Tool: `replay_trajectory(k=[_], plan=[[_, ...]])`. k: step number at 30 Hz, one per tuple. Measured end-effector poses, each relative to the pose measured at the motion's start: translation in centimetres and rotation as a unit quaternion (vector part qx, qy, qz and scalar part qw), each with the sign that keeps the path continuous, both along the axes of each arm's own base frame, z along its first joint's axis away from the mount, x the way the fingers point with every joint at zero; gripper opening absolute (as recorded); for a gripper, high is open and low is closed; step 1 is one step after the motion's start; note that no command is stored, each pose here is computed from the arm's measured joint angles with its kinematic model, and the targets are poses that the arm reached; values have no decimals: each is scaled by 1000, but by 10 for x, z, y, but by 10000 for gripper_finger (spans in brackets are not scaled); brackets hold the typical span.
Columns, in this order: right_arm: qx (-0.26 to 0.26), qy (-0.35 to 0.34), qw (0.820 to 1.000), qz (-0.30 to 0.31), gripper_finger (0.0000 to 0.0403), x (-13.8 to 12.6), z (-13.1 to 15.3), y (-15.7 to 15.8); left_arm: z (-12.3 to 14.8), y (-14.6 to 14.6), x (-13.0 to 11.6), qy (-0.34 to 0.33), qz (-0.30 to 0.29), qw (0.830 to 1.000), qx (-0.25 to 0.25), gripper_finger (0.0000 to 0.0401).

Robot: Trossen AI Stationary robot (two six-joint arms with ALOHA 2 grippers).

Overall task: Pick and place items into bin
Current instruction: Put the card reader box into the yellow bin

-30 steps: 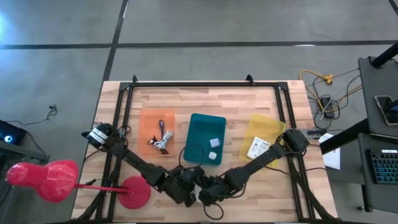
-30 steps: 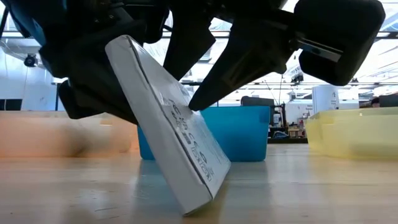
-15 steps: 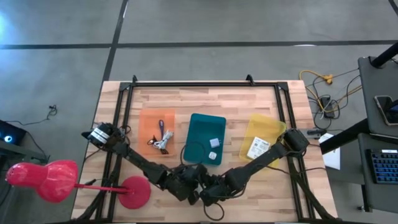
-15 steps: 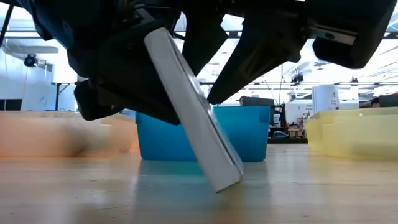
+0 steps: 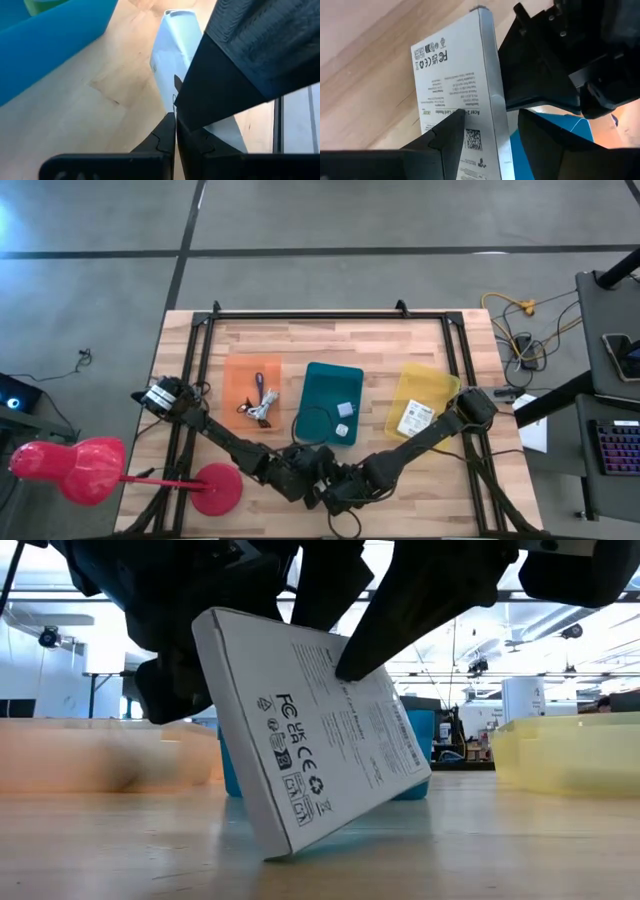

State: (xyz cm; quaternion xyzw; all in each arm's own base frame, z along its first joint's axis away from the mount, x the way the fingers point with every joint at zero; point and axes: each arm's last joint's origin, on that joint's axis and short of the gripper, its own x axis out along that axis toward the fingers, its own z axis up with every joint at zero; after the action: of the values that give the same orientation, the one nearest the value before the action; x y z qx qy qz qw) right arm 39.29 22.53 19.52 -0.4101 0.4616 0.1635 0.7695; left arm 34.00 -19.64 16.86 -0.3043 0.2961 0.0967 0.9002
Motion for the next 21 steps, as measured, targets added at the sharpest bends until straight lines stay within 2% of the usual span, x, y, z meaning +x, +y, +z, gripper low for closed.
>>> replay_trajectory(k=[10, 21], plan=[[31, 13, 998, -45, 171, -3, 0, -1, 1, 1, 1, -1, 4, 1000, -8, 0], [97, 83, 988, -88, 171, -11, -8, 1, 0, -1, -1, 3, 0, 1000, -4, 0]])
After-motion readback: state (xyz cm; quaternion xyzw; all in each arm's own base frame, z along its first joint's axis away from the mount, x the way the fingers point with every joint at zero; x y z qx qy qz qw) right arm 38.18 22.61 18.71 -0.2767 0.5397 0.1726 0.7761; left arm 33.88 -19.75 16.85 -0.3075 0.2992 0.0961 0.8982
